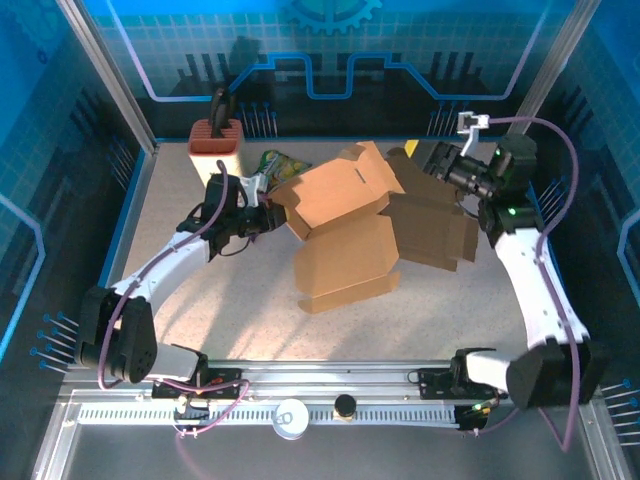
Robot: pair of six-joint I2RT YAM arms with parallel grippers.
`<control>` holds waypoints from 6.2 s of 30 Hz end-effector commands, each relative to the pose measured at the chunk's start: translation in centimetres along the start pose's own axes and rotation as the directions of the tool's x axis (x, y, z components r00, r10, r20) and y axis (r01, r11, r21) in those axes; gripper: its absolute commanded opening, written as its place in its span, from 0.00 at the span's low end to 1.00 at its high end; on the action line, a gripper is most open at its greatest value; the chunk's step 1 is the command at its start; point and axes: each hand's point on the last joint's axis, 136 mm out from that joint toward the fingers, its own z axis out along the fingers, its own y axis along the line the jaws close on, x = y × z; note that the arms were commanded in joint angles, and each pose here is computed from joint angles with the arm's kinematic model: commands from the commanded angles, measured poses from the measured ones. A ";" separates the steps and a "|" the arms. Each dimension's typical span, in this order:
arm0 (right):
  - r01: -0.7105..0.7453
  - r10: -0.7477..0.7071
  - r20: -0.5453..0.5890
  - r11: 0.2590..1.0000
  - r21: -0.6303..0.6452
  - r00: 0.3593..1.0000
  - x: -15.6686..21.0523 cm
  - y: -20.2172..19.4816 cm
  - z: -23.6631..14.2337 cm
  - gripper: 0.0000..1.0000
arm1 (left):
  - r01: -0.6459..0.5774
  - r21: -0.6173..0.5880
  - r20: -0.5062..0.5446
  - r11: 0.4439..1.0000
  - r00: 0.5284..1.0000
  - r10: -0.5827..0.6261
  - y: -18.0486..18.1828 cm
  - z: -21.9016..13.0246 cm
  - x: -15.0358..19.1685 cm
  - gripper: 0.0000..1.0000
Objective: Fold the paper box
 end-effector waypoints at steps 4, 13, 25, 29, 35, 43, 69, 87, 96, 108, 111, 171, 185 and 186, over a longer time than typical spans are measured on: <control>0.072 -0.095 -0.172 0.988 -0.134 0.980 2.6 1.0 1.6 0.51 | -0.006 0.098 -0.029 0.995 1.000 0.009 -1.9 -0.3 -1.0 0.00; 0.101 -0.139 -0.182 0.974 -0.203 0.974 4.7 2.2 1.7 0.53 | -0.001 0.089 -0.044 0.996 0.999 0.005 -1.6 0.1 -1.0 0.00; 0.229 -0.252 -0.279 0.967 -0.111 0.927 7.4 2.0 3.3 0.53 | 0.004 0.094 -0.049 0.996 0.999 0.001 -1.8 0.0 -1.0 0.00; 0.295 -0.300 -0.295 0.954 -0.063 0.907 8.0 1.8 3.6 0.53 | 0.001 0.095 -0.048 0.996 0.999 0.004 -2.0 -0.2 -1.0 0.00; 0.387 -0.364 -0.327 0.922 0.006 0.872 8.6 1.2 4.1 0.53 | -0.005 0.094 -0.044 0.996 0.999 0.009 -2.1 -0.4 -1.0 0.00; 0.473 -0.441 -0.369 0.881 -0.003 0.818 10.2 2.0 4.9 0.51 | -0.006 0.085 -0.040 0.996 0.999 0.009 -2.1 -0.6 -1.0 0.00; 0.779 -0.574 -0.531 0.516 0.357 0.623 10.0 -2.3 7.7 0.41 | -0.027 0.067 -0.037 0.997 0.999 0.029 -2.3 -1.0 -0.7 0.00; 0.822 -0.588 -0.586 0.293 0.488 0.558 9.6 -2.8 8.7 0.05 | -0.043 0.013 -0.052 0.999 0.998 0.043 -2.3 -0.6 -0.5 0.00; 0.825 -0.569 -0.607 0.276 0.494 0.554 8.9 -2.9 9.5 0.12 | -0.048 -0.001 -0.054 0.999 0.997 0.048 -2.1 -0.6 -0.4 0.00; 0.807 -0.549 -0.610 0.239 0.541 0.571 8.2 -3.4 9.3 0.04 | -0.045 -0.022 -0.051 0.999 0.998 0.044 -1.8 -0.6 -0.5 0.00; 0.790 -0.533 -0.611 0.204 0.578 0.585 8.0 -3.8 8.7 0.00 | -0.038 -0.037 -0.043 0.999 0.998 0.037 -1.7 -0.7 -0.5 0.00; 0.671 -0.322 -0.612 0.114 0.733 0.723 17.8 -10.0 7.2 0.00 | 0.107 -0.369 -0.006 0.923 0.993 -0.118 10.9 8.2 7.3 0.27; 0.673 -0.316 -0.615 0.118 0.730 0.722 17.8 -10.3 7.2 0.00 | 0.121 -0.329 0.006 0.937 0.992 -0.126 10.8 8.9 7.4 0.37; 0.674 -0.315 -0.616 0.120 0.729 0.722 17.8 -10.3 7.3 0.00 | 0.125 -0.317 0.011 0.940 0.992 -0.129 10.7 9.0 7.3 0.36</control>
